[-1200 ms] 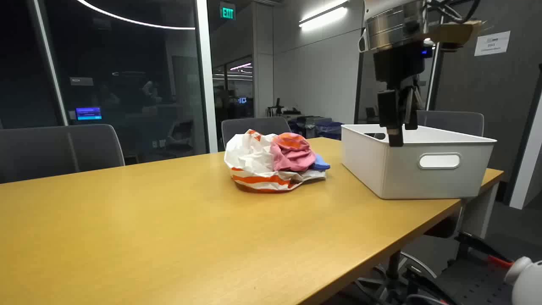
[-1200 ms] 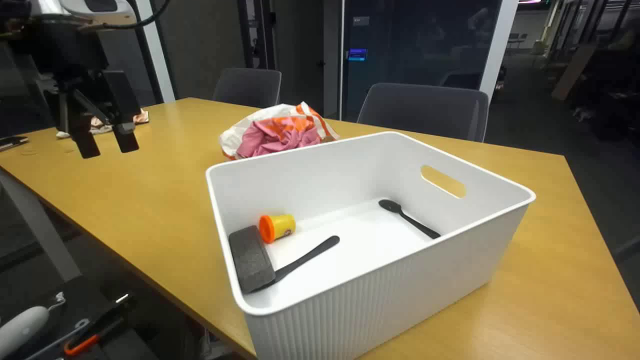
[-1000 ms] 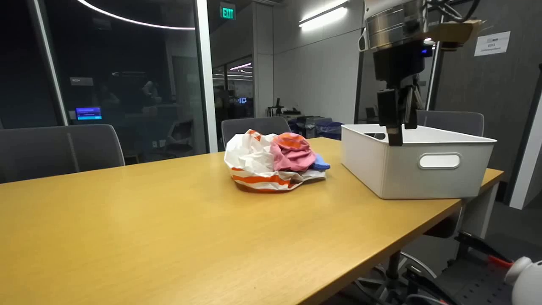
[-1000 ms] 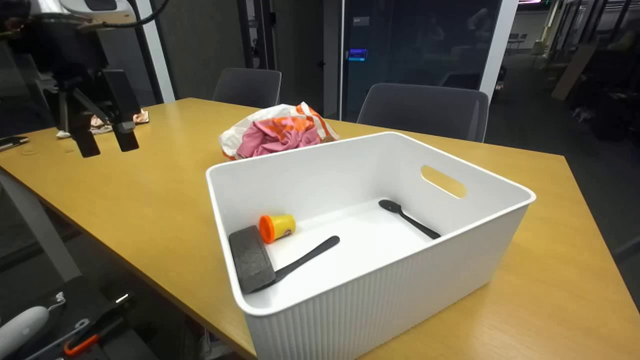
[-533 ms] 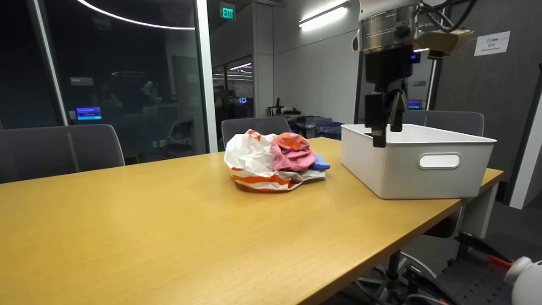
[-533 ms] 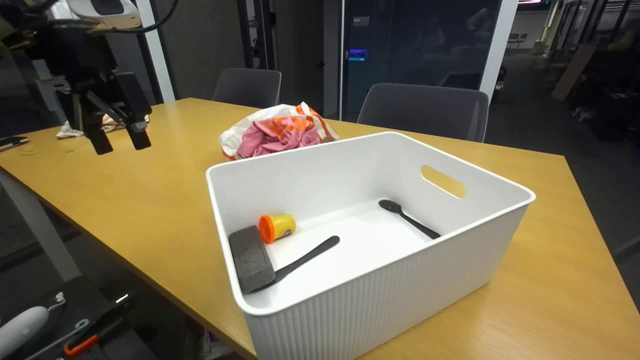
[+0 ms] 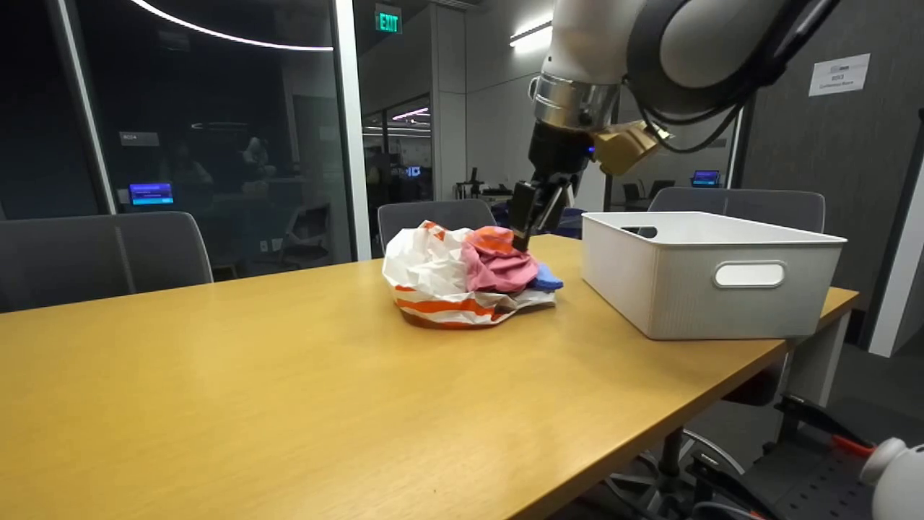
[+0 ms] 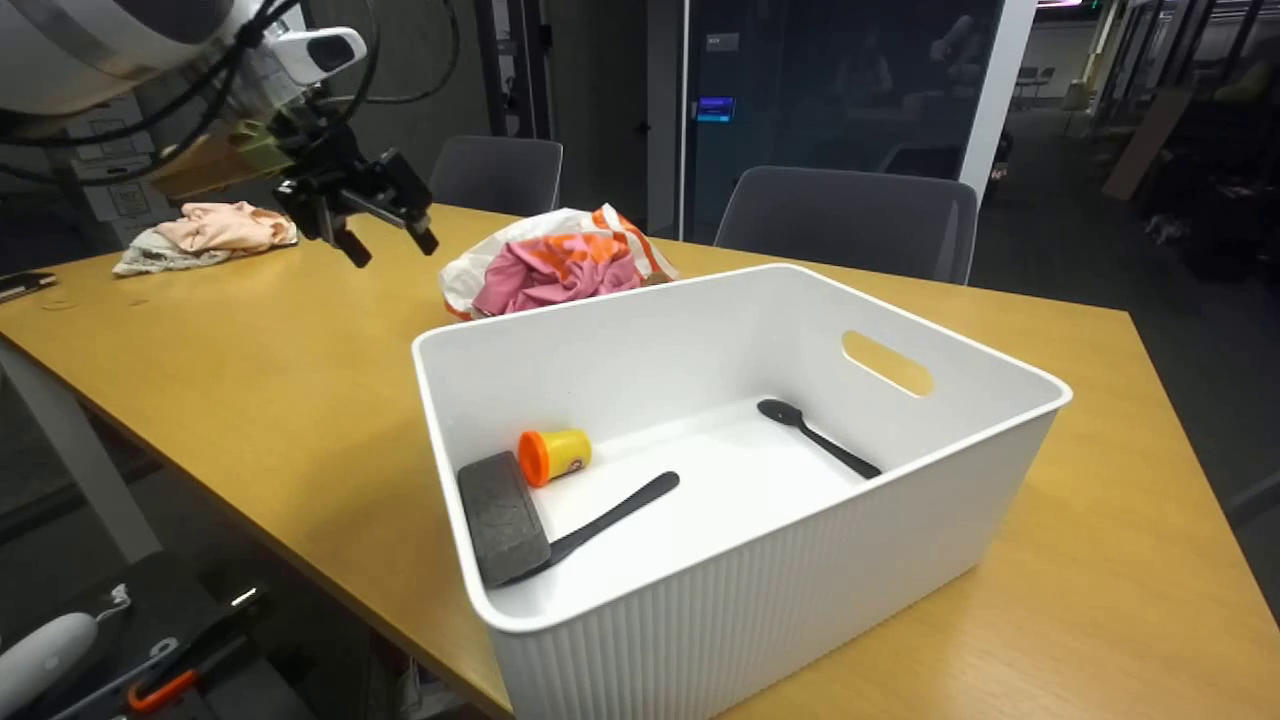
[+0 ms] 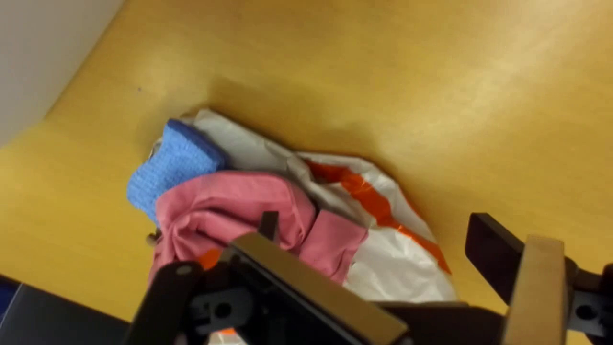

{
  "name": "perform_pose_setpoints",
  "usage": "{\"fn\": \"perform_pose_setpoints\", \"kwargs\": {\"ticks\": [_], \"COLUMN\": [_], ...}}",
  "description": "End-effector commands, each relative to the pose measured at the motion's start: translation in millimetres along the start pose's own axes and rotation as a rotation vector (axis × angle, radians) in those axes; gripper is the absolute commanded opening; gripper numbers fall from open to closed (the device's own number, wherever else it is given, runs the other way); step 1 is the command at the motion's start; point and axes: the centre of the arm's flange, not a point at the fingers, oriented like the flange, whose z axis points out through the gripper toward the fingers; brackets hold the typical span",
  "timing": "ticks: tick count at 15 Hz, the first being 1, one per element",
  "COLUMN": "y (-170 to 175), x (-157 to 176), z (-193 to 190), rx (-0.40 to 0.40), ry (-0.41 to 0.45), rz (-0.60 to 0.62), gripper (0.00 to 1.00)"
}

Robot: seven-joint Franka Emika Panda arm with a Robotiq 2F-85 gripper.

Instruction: Transfer the items, which are in the plastic, to the organization bin

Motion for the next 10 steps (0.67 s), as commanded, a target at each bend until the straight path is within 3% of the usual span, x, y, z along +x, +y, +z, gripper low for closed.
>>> {"fn": "perform_pose_setpoints", "kwargs": {"ticks": [1,5,10], "y": [8,28,17], "x": [65,96,104], "z": [48,79,137], "rx": [-0.104,-0.192,-0.132], "ry": [0.116,0.144,0.102], "rz": [0.017,0.056,0.124], "gripper": [1.0,1.0,1.0]}}
